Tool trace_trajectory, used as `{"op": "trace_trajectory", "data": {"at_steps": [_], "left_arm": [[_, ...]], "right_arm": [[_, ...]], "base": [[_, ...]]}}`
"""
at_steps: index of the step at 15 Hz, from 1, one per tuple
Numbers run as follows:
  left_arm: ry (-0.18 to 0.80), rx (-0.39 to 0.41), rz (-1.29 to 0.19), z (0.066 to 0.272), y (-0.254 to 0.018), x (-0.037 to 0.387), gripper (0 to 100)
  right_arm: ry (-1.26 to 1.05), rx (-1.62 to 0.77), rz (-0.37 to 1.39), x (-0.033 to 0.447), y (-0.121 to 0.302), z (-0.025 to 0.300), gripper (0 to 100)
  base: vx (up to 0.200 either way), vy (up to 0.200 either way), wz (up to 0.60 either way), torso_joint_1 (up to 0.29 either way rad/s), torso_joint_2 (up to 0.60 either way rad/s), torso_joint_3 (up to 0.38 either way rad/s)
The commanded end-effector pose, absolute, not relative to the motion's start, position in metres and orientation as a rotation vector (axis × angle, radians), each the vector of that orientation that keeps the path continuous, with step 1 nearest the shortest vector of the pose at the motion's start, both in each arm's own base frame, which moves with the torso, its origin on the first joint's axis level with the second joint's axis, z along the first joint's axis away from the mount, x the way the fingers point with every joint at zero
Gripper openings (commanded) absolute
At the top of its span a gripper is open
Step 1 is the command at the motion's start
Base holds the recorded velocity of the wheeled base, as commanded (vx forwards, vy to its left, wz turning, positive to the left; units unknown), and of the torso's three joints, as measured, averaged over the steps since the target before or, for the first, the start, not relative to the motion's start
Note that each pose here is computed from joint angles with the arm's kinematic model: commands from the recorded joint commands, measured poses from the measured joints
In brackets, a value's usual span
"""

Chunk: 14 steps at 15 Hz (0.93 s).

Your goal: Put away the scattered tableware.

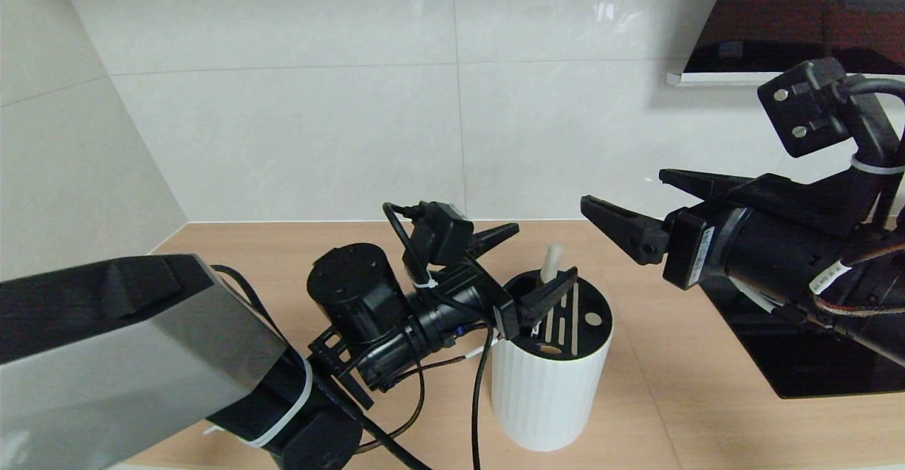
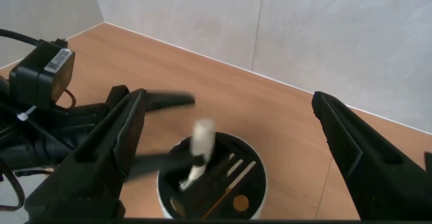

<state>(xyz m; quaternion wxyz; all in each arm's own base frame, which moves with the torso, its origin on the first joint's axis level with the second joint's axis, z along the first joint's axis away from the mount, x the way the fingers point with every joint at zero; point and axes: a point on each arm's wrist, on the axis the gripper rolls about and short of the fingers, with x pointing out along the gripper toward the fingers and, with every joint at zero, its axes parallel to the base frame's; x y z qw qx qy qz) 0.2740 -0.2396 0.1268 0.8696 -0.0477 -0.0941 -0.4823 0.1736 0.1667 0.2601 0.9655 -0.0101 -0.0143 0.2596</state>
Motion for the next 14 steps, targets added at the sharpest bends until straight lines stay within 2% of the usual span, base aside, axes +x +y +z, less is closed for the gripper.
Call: {"op": "trace_trajectory", "data": {"at_steps": [1, 4, 9, 12, 14], "left_arm": [[-0.197, -0.100, -1.010, 0.127, -0.240, 0.273, 100], [-0.203, -0.104, -1.007, 0.129, -0.241, 0.272, 100], [-0.391, -0.180, -0.973, 0.201, -0.218, 0.239, 100], [-0.443, -0.185, -0.936, 0.224, -0.175, 0.203, 100], [-0.472, -0.200, -0.900, 0.233, -0.152, 0.177, 100]], "right_arm": [[-0.028, -0.022, 0.526, 0.174, 0.167, 0.260, 100], [-0.028, -0.022, 0.526, 0.174, 0.167, 0.260, 100], [-0.035, -0.016, 0.516, 0.173, 0.164, 0.261, 100], [-0.060, 0.001, 0.406, 0.180, 0.128, 0.266, 100], [-0.034, 0.014, 0.311, 0.177, 0.100, 0.252, 100]], "base": [[0.000, 0.000, 0.00, 0.000, 0.00, 0.000], [0.000, 0.000, 0.00, 0.000, 0.00, 0.000], [0.000, 0.000, 0.00, 0.000, 0.00, 0.000], [0.000, 0.000, 0.00, 0.000, 0.00, 0.000], [0.000, 0.000, 0.00, 0.000, 0.00, 0.000]]}}
